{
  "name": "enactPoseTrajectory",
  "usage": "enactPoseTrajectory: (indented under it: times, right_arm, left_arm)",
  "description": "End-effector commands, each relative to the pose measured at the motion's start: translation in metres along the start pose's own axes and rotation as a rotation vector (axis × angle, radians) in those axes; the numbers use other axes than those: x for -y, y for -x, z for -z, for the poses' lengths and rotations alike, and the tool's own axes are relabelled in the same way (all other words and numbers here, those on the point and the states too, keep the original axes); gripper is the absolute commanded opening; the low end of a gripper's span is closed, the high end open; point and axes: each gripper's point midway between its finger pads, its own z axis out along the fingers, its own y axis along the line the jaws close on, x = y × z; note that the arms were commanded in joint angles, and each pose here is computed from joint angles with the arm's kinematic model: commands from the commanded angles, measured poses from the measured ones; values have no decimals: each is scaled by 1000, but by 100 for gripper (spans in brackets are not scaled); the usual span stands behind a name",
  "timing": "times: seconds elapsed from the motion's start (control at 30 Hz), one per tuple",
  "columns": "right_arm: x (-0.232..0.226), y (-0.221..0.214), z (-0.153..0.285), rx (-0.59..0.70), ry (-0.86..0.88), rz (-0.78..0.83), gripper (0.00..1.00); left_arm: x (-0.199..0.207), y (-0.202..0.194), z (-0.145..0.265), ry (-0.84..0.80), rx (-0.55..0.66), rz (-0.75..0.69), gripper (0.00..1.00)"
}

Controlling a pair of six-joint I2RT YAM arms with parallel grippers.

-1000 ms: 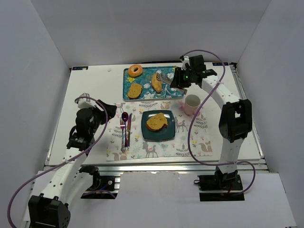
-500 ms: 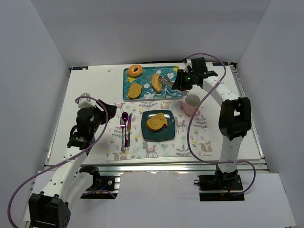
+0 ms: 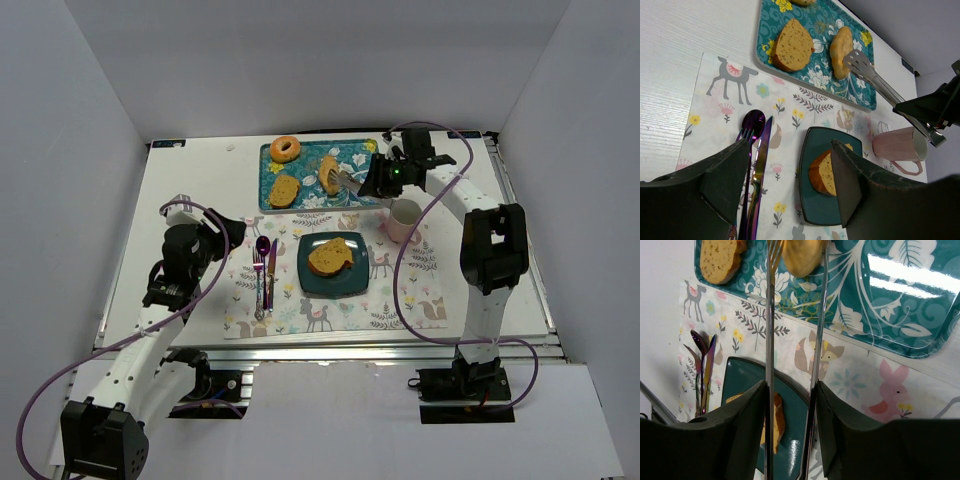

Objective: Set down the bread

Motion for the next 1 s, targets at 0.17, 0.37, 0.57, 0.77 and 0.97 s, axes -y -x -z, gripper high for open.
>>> enactPoseTrajectory:
  times: [0.17, 0.37, 0.57, 0.77, 0.97]
  right_arm:
    - [-6, 0, -5, 5, 58, -33, 48]
    - [-2, -2, -9, -5, 59, -61, 49]
    - [4, -9, -14, -19, 54, -92, 50]
    - [4, -7, -16, -17, 62, -96, 42]
    - [1, -2, -11, -6, 100, -97, 22]
  left_arm:
    - [12, 21, 1, -16, 48, -6, 75]
    - [12, 22, 0, -12, 45, -6, 75]
    - [14, 24, 1, -14, 48, -4, 75]
    - [15, 26, 0, -11, 49, -4, 75]
    - [16, 27, 0, -14, 50, -2, 75]
